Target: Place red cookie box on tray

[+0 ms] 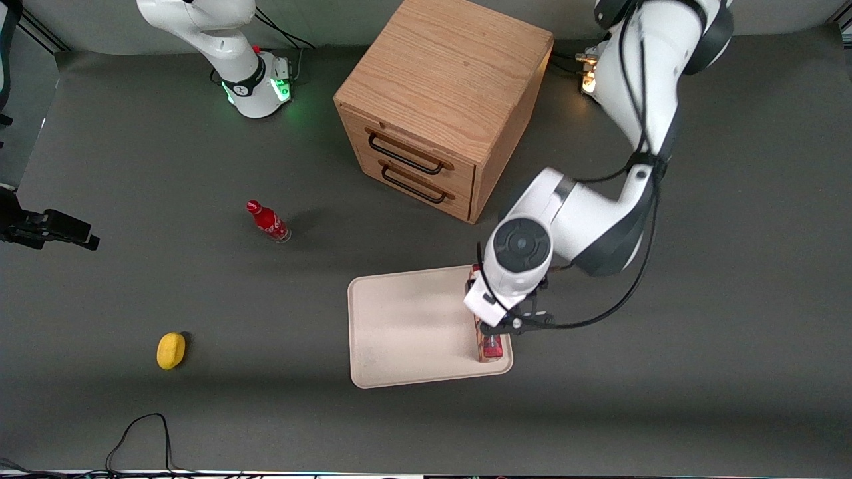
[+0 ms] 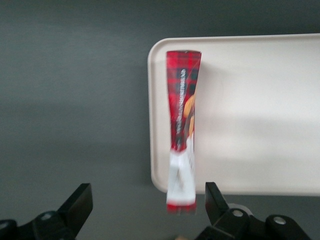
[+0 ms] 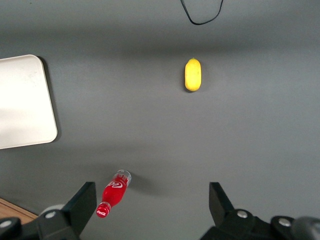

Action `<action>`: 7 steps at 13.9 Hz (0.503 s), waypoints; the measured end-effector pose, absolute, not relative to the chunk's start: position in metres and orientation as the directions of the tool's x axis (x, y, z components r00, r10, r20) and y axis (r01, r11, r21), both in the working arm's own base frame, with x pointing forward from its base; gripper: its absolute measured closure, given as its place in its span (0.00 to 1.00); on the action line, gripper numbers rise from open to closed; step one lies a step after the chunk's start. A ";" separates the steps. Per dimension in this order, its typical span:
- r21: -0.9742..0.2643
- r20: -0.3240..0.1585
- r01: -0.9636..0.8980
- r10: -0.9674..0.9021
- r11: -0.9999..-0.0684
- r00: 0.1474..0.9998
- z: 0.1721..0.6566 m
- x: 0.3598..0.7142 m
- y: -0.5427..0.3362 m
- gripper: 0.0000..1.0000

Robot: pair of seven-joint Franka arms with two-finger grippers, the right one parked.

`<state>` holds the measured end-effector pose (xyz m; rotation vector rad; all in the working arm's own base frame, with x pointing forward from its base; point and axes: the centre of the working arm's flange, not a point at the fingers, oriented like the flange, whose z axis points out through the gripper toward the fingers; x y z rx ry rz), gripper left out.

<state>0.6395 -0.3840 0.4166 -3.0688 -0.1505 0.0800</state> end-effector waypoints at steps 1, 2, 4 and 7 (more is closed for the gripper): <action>-0.077 -0.046 0.094 0.098 -0.993 0.994 0.456 0.627 -0.380 0.00; -0.078 -0.042 0.095 0.098 -0.992 0.994 0.492 0.614 -0.374 0.00; -0.084 -0.033 0.094 0.097 -0.992 0.995 0.542 0.595 -0.358 0.00; -0.103 -0.041 0.054 0.059 -0.993 0.997 0.569 0.591 -0.300 0.00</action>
